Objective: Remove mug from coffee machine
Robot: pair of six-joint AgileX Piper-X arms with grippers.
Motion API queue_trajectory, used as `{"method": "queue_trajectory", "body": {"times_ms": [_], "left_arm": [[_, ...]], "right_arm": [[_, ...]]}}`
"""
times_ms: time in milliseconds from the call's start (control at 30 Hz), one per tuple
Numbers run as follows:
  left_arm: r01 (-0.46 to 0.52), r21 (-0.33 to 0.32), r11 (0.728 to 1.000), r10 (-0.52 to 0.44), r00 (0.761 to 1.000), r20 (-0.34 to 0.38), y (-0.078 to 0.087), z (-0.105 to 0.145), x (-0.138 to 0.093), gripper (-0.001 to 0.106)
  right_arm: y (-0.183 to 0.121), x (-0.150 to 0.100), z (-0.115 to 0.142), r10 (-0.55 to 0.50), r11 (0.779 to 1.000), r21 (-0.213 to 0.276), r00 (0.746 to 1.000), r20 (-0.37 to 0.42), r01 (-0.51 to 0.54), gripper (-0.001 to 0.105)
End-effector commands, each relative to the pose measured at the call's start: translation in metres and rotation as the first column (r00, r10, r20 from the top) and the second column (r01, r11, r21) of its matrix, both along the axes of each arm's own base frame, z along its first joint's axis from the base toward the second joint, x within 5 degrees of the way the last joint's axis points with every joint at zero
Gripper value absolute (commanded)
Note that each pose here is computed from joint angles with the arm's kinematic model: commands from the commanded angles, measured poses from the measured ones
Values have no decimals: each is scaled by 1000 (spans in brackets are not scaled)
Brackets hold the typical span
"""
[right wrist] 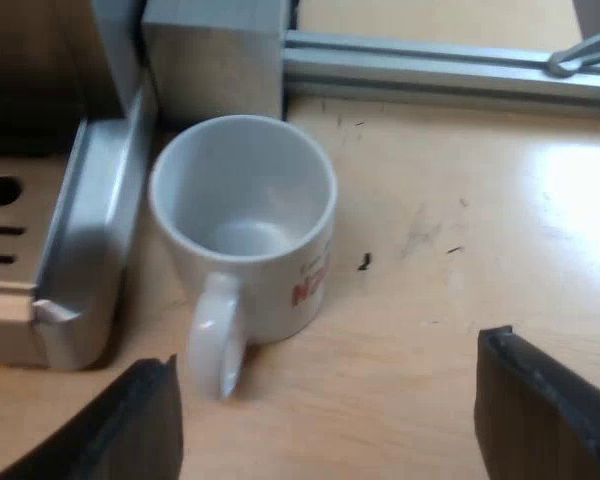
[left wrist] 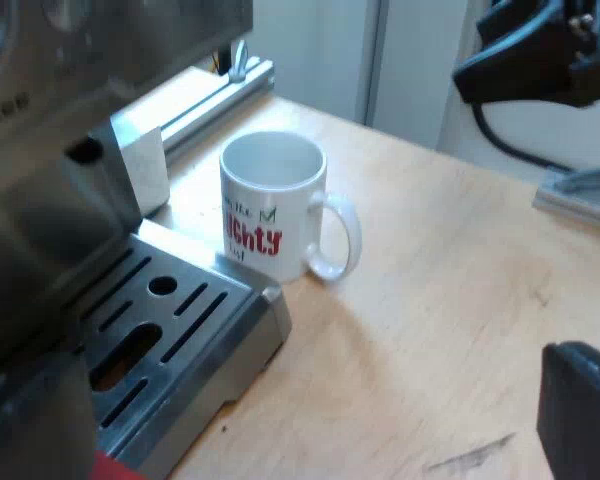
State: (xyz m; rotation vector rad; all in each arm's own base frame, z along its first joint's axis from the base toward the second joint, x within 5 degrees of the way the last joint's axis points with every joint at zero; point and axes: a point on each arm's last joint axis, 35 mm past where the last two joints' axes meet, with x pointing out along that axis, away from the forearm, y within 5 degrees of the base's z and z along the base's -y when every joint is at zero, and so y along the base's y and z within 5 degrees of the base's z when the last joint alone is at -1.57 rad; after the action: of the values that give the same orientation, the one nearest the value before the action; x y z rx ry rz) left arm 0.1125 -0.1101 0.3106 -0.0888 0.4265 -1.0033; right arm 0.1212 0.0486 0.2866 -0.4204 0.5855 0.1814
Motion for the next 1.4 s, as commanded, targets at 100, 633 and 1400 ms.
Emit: {"method": "queue_trajectory", "body": {"times_ms": [100,633,1400], "left_arm": [[-19,-1,1000,19,999,-47,5,23,-6,90],[-317,-59,947,311,947,-81,46,73,7,90],[-604,36,797,600,781,-177,90,72,7,90]], "right_arm": [[-3,-11,35,59,998,34,998,-8,-59,63],[4,0,113,80,990,117,996,39,-84,63],[-57,45,118,-208,978,-3,976,-62,209,63]]}}
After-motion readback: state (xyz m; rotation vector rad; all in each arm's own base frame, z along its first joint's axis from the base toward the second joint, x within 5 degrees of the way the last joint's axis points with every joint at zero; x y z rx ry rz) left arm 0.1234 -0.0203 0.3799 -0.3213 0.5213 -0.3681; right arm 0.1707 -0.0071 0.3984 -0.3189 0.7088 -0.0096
